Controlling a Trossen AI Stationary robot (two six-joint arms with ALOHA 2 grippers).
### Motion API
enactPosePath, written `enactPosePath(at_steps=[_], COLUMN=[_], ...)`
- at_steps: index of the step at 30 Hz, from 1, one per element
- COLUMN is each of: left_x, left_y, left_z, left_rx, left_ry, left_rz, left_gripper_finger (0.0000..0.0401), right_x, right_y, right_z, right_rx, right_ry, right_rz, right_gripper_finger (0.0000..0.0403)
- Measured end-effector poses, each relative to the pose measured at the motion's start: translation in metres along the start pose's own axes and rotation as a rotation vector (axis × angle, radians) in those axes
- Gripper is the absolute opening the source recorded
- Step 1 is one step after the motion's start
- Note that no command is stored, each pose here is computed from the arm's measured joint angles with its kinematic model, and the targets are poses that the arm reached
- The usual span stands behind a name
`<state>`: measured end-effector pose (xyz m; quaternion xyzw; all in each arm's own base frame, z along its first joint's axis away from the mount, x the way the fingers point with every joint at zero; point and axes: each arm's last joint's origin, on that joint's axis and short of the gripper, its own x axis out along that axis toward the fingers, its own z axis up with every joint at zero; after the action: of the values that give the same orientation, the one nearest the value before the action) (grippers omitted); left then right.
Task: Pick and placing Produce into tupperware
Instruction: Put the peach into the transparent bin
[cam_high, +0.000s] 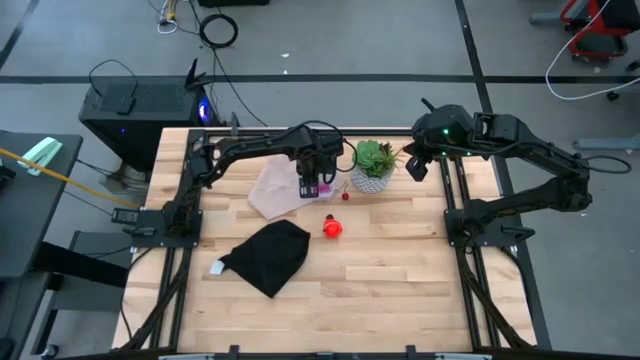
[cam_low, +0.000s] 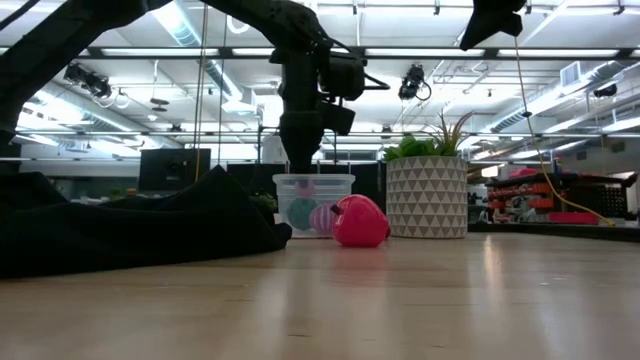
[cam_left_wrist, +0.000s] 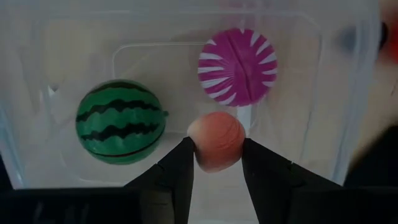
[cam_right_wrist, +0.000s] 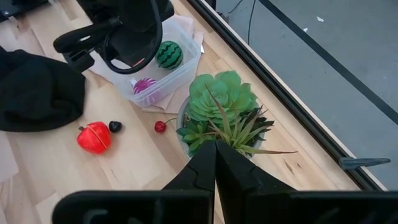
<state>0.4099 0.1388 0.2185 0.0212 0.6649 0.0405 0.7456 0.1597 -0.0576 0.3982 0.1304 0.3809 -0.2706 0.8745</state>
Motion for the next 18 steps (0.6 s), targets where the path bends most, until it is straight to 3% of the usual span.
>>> enactPosePath(at_steps=[18], left_x=[0.0], left_y=[-0.0001], left_z=[-0.0001], left_rx=[0.008], left_ry=[0.001], left_rz=[-0.001], left_gripper_finger=[0.0136], right_x=[0.0], right_y=[0.0], right_z=[0.0], right_rx=[0.001], right_ry=[0.0], right_rz=[0.0], right_gripper_finger=[0.0016])
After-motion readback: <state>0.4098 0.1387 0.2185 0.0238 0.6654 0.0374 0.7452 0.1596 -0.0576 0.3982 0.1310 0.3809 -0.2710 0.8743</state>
